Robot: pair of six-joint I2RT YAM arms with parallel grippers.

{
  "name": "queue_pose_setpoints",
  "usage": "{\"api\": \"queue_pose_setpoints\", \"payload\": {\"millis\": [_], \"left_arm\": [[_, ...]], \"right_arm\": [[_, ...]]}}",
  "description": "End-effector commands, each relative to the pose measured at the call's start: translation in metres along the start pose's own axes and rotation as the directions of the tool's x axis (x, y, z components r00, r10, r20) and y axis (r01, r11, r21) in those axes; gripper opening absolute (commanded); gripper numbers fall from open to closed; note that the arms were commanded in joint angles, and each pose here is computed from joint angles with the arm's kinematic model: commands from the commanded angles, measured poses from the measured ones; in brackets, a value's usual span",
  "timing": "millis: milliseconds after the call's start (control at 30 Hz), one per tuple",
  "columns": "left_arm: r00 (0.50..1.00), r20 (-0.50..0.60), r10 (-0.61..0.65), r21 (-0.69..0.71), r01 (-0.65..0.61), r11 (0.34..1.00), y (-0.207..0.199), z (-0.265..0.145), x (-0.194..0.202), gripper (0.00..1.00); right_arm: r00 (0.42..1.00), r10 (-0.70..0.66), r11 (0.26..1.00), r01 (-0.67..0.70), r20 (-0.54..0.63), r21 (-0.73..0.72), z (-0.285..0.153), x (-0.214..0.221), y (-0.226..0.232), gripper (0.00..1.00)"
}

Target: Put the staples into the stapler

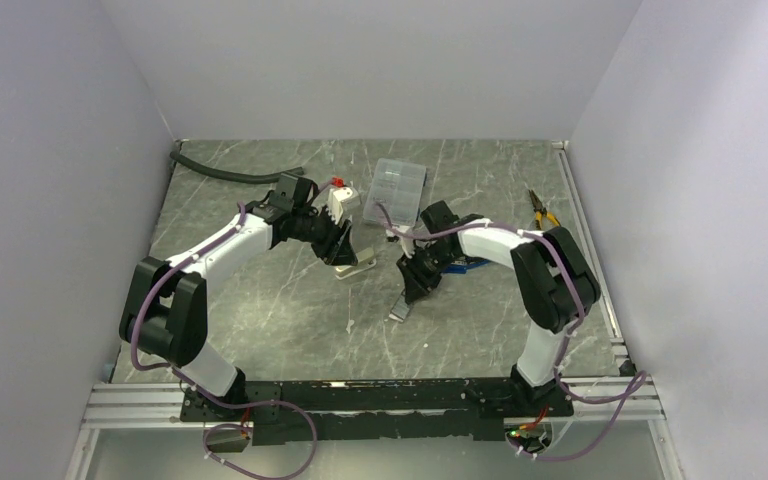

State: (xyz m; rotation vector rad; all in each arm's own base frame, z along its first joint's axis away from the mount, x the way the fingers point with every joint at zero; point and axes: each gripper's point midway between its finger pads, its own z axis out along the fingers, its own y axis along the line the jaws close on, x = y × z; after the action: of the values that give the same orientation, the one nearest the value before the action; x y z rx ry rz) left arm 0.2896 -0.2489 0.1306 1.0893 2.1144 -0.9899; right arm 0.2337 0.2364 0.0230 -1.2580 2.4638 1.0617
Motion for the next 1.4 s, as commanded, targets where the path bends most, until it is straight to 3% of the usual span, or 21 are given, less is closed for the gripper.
{"api": "queue_pose_setpoints", "payload": {"millis": [0, 200, 467, 667, 933, 1067, 1367], "left_arm": [[0.999, 0.03, 0.044, 0.003, -0.044, 0.999, -0.005, -0.004, -0.012, 0.51], [0.999, 0.029, 0.04, 0.004, -0.04, 0.999, -0.005, -0.005, -0.012, 0.51], [0.998, 0.032, 0.052, -0.006, -0.052, 0.999, -0.006, -0.007, -0.011, 0.51], [0.998, 0.034, 0.054, -0.006, -0.054, 0.999, -0.007, -0.009, -0.01, 0.51], [0.998, 0.037, 0.053, -0.005, -0.053, 0.999, -0.008, -0.01, -0.011, 0.51], [0.998, 0.037, 0.056, -0.008, -0.056, 0.998, -0.008, -0.01, -0.011, 0.51], [0.997, 0.03, 0.075, -0.01, -0.075, 0.997, -0.008, -0.01, -0.007, 0.51]], "right_arm": [[0.989, -0.14, 0.962, 0.148, -0.051, 0.229, -0.002, -0.003, -0.018, 0.35], [0.966, -0.228, 0.894, 0.256, -0.118, 0.368, 0.001, 0.001, -0.02, 0.35], [0.954, -0.241, 0.854, 0.297, -0.181, 0.427, 0.007, 0.01, -0.029, 0.36], [0.952, -0.238, 0.858, 0.299, -0.192, 0.417, 0.011, 0.013, -0.03, 0.2], [0.951, -0.249, 0.852, 0.306, -0.185, 0.424, 0.006, 0.007, -0.028, 0.18], [0.955, -0.243, 0.879, 0.29, -0.169, 0.379, 0.011, 0.009, -0.022, 0.15], [0.994, -0.104, 0.99, 0.101, 0.026, 0.094, 0.004, -0.011, -0.005, 0.12]]}}
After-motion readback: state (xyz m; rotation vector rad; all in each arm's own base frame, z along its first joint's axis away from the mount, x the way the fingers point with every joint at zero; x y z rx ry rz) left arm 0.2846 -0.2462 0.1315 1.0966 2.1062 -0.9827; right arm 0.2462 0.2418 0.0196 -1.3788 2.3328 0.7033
